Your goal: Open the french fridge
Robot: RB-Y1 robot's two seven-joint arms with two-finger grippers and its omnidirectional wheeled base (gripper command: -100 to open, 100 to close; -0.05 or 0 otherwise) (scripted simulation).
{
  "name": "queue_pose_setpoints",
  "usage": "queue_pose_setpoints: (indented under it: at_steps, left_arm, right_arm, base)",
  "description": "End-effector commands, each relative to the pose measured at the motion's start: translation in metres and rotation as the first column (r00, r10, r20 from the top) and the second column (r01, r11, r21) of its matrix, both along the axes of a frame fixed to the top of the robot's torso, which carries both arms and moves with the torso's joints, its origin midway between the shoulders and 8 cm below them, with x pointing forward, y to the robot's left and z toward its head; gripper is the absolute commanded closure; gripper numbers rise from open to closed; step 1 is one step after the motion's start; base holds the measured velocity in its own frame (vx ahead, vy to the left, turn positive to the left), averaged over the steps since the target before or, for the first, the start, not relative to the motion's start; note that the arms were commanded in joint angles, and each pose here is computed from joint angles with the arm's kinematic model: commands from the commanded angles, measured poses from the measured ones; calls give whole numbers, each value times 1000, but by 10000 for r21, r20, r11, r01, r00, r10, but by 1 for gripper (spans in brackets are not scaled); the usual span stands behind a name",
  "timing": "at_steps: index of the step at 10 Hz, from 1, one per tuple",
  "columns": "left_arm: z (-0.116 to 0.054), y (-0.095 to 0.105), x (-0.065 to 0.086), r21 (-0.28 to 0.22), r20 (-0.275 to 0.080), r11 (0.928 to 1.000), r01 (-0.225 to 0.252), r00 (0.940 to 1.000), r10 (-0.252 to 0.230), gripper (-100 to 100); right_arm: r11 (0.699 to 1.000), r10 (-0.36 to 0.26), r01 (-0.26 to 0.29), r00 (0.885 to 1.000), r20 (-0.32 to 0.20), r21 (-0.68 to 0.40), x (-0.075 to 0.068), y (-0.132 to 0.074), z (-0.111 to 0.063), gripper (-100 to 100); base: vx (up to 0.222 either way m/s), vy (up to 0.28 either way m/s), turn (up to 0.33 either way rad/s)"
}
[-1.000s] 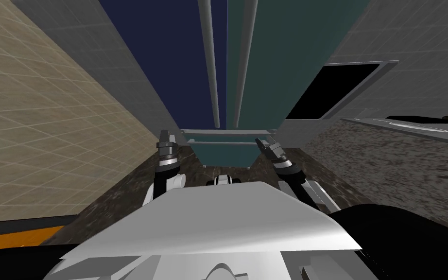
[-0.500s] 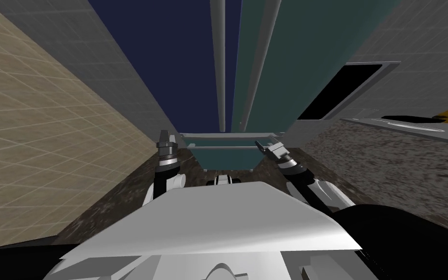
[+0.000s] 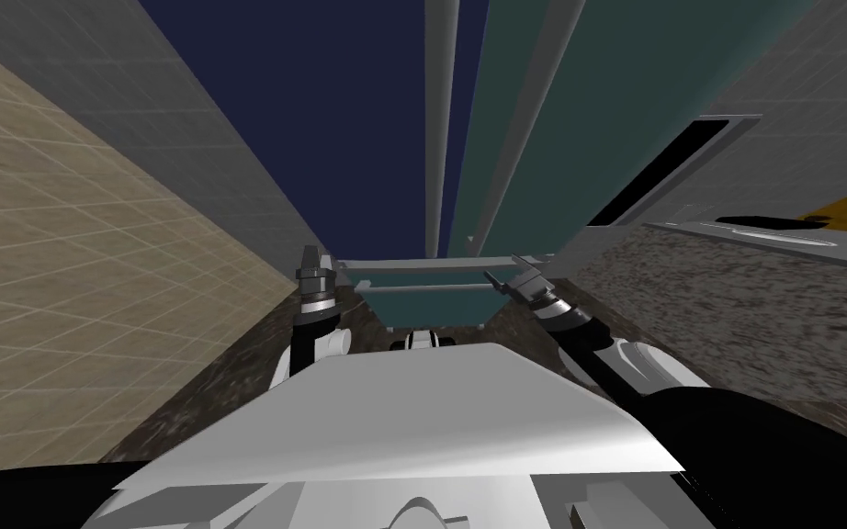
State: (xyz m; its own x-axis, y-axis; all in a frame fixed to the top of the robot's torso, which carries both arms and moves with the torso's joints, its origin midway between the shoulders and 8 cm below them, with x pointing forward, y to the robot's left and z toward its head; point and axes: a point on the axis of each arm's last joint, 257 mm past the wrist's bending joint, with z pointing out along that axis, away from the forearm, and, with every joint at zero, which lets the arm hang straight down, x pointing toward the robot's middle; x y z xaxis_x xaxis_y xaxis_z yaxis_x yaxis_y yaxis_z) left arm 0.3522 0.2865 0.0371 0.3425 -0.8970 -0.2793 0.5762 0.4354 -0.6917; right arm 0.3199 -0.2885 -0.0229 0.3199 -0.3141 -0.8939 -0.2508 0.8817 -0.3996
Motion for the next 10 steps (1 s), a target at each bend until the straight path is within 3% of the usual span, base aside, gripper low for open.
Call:
queue_pose_setpoints:
  at_steps: [1, 4, 7, 8, 9, 10]
  left_arm:
    - [0, 0, 0, 0, 1, 10000, 0, 10000, 0, 0]
    - [0, 0, 0, 0, 0, 10000, 0, 10000, 0, 0]
    - [-2, 0, 0, -8, -51, 10000, 5, 10000, -5, 0]
    - [-3, 0, 1, -13, -89, 10000, -4, 10000, 3, 0]
    - [-4, 1, 1, -13, -110, 10000, -23, 9999, 22, 0]
    - [-4, 1, 1, -10, -112, 10000, -27, 9999, 27, 0]
  right_arm:
    - [9900, -272, 270, 9996, 6, -1387, 1, -8, -3, -100]
    - [9482, -538, 544, 9985, 105, -3129, 2, -17, -5, -100]
    - [9562, -471, 476, 9989, 87, -2890, -1, -13, -1, -100]
    - [9563, -472, 477, 9988, 88, -2885, -2, -13, -1, 100]
    - [9568, 101, -66, 9999, 107, -2905, -6, 5, 1, 100]
    - [9568, 101, -66, 9999, 107, -2905, -6, 5, 1, 100]
  base:
    - [114, 128, -74]
    - [165, 152, -77]
    - [59, 32, -9]
    - [0, 0, 0]
    - [-75, -138, 98]
    - [-116, -184, 97]
